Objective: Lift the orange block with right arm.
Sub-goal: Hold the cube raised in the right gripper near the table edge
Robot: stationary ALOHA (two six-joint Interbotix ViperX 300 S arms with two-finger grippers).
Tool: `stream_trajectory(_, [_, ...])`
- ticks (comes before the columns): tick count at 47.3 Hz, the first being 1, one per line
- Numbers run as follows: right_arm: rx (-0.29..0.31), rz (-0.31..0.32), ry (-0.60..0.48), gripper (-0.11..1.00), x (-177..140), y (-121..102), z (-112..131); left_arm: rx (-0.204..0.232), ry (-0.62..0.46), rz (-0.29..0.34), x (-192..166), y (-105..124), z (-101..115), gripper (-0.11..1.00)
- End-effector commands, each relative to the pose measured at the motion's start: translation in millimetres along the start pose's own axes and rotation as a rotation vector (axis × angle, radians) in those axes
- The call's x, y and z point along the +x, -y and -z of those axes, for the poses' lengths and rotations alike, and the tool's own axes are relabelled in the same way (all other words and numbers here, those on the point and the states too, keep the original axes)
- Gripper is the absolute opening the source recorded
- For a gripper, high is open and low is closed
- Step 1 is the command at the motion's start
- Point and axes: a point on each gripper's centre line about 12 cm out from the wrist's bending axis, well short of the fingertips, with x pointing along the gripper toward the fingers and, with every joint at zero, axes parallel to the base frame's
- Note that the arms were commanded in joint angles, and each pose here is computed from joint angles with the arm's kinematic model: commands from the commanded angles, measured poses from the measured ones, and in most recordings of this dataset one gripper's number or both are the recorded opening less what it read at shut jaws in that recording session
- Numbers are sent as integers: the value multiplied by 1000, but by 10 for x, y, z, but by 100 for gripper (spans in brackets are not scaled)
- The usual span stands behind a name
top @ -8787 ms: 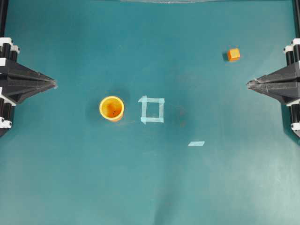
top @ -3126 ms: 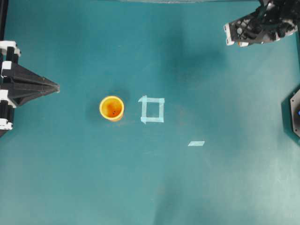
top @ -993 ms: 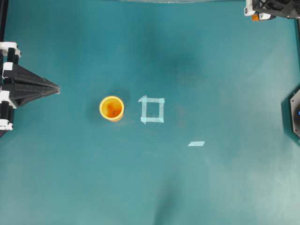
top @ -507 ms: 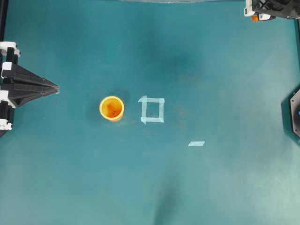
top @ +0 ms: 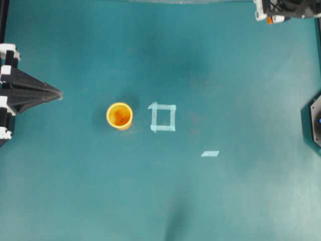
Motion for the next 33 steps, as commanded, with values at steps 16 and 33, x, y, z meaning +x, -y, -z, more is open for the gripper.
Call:
stream_trajectory(16, [-41,40,-39,41,-90,-156,-54,0,37,3,5,6,-140,0])
stream_trajectory(33, [-93,57,-55,41,-115,-202,-62,2,35,2,5,3,-134,0])
